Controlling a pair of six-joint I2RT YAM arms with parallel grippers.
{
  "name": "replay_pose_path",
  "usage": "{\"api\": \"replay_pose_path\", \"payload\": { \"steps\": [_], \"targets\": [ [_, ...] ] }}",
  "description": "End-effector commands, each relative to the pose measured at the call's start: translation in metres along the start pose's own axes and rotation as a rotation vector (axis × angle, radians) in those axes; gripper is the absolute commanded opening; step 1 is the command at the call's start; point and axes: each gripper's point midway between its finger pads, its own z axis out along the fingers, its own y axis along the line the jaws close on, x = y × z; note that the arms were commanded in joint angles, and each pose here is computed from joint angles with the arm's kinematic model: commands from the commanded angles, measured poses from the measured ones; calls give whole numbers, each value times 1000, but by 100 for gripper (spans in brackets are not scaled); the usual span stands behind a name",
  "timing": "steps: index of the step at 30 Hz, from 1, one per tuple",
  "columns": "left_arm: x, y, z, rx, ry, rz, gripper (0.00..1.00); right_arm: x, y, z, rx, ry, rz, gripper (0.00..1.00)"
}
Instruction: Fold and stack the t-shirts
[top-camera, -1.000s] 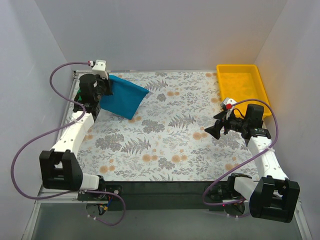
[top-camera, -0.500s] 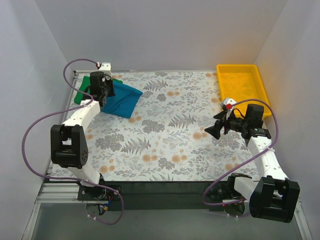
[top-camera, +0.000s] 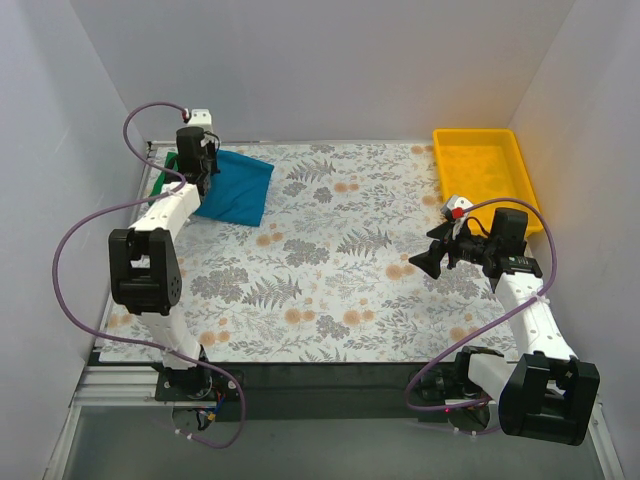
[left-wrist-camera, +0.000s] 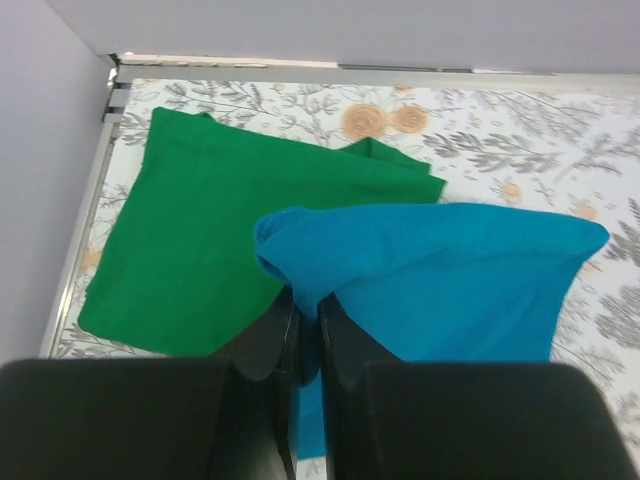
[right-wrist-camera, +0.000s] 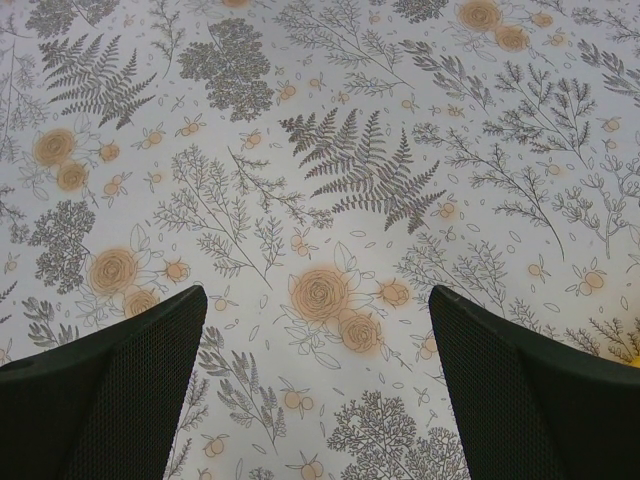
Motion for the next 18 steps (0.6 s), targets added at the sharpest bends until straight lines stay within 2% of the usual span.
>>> {"api": "replay_pose_path", "payload": {
  "steps": [1, 18],
  "targets": [
    [-41, 26, 8, -100, -97, -1, 0, -17, -1, -3, -10, -32, -39, 98],
    [-67, 58, 15, -246, -149, 7, 0, -14, -3, 0, -20, -25, -22, 98]
  ]
}}
